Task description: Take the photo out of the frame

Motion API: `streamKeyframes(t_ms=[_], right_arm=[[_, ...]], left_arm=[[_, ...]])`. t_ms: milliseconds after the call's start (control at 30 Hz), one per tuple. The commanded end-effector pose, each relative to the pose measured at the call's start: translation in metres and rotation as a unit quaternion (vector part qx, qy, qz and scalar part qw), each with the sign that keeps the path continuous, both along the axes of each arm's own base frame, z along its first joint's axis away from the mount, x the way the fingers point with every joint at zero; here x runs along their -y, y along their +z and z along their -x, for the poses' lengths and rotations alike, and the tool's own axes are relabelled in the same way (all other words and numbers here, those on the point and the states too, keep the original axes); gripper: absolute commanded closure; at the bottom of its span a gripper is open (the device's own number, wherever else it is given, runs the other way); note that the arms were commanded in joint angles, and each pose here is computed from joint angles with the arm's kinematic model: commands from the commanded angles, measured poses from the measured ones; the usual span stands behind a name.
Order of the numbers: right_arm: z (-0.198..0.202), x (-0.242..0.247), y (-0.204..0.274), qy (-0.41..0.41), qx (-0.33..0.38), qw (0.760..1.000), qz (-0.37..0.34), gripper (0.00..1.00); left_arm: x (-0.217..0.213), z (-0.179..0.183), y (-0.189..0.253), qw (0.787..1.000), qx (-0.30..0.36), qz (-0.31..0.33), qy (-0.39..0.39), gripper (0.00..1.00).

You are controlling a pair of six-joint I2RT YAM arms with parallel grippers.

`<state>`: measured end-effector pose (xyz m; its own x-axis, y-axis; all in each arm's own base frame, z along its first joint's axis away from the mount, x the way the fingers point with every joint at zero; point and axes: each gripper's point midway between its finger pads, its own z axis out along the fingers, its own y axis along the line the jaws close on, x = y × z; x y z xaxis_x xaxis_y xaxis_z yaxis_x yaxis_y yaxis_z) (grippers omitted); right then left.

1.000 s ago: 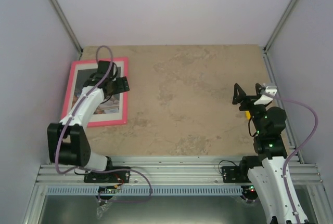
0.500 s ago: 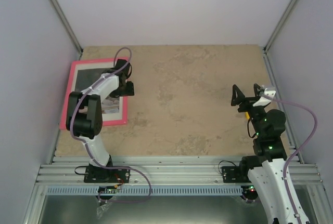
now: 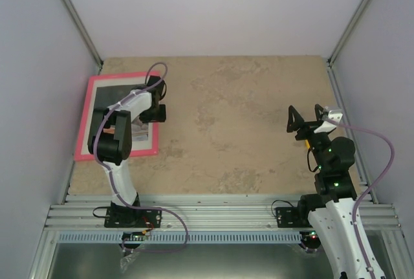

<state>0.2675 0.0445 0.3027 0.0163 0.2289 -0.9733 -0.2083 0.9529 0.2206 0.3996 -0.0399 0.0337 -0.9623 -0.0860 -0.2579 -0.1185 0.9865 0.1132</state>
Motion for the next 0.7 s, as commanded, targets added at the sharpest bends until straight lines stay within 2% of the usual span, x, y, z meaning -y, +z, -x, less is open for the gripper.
streamKeyframes(t_ms=[0, 300, 667], right_arm=[[0.001, -0.001, 0.003, 0.003, 0.014, 1.0, 0.001, 0.02], [0.002, -0.003, 0.003, 0.006, 0.017, 1.0, 0.001, 0.02], [0.0, -0.006, 0.0, 0.011, 0.013, 1.0, -0.002, 0.02]], left_arm=[[0.001, -0.001, -0.004, 1.0, -0.01, 0.001, -0.003, 0.58], [0.013, 0.004, -0.009, 0.999, -0.017, 0.032, -0.008, 0.76], [0.062, 0.013, 0.005, 0.996, 0.002, 0.081, -0.045, 0.84]])
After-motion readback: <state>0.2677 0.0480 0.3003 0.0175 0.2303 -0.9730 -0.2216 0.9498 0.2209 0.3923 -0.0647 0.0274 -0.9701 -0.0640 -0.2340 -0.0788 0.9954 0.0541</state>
